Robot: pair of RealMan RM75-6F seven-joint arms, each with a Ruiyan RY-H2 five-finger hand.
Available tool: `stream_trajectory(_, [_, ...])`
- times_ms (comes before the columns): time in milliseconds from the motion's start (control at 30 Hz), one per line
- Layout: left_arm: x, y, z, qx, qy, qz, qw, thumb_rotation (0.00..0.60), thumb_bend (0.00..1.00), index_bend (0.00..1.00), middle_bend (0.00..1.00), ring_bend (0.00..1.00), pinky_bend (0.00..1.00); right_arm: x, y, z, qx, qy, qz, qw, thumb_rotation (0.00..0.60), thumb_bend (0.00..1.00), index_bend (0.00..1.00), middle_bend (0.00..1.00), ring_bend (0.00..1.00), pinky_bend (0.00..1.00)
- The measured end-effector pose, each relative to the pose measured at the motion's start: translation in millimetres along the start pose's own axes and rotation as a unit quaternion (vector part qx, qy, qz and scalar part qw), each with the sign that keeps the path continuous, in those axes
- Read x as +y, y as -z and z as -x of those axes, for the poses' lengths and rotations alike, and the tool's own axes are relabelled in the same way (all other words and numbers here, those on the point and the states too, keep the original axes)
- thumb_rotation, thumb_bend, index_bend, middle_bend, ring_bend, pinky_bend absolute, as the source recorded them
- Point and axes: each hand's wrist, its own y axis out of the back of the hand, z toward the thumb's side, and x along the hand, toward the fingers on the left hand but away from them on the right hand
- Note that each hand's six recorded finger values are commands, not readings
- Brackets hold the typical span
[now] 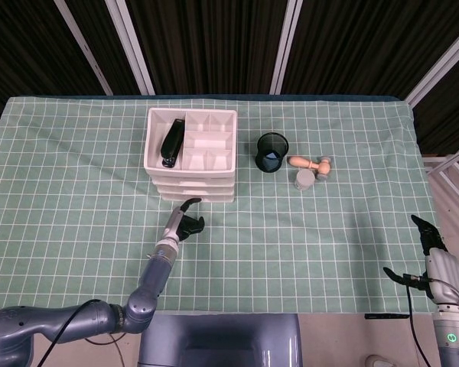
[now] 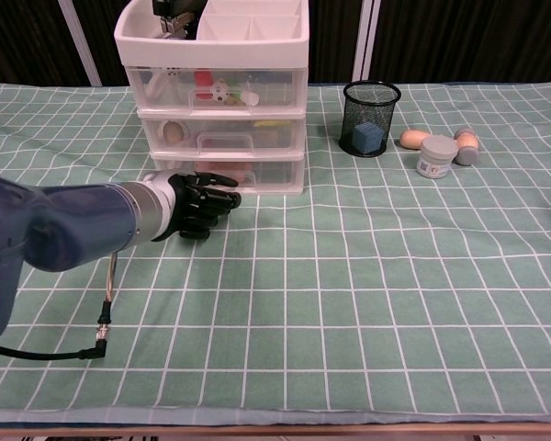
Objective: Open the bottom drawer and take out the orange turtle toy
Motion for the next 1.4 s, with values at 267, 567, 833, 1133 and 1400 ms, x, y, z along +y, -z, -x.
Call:
stream_trajectory(267, [-4, 4, -3, 0.010, 0.005, 0.039, 0.9992, 0.600, 0.56, 0.15, 1.00, 1.00, 1.00, 0, 0, 0, 0.000, 0.001, 0.000, 1.0000, 0.600, 0.13, 0.00, 0.10, 0.00, 0.18])
stream_trajectory(567, [-9, -2, -5, 0.000, 0.013, 0.099, 0.9950, 0.600, 0.56, 0.16, 1.00, 1.00, 1.00, 0, -1, 0, 0.000, 0.001, 0.001, 1.0000, 0.600, 0.13, 0.00, 0.10, 0.00, 0.18])
stream_trajectory(833, [-10, -1, -9, 0.003, 0.013, 0.111, 0.9938, 0.600, 0.56, 0.16, 1.00, 1.00, 1.00, 1, -1, -1, 0.001, 0.001, 0.001, 1.0000, 0.600, 0.13, 0.00, 0.10, 0.00, 0.18])
stream_trajectory(1133, [-14, -3, -14, 0.004, 0.018, 0.113, 0.9934, 0.600, 0.56, 0.17, 1.00, 1.00, 1.00, 0, -1, -1, 0.000, 0.001, 0.002, 1.0000, 0.600, 0.13, 0.00, 0.10, 0.00, 0.18])
stream_trajectory(1400, [-17, -4, -17, 0.003, 0.023, 0.110, 0.9937, 0.600, 0.56, 0.23, 1.00, 1.00, 1.00, 1, -1, -1, 0.001, 0.002, 0.001, 1.0000, 0.600, 0.13, 0.00, 0.10, 0.00, 0.18])
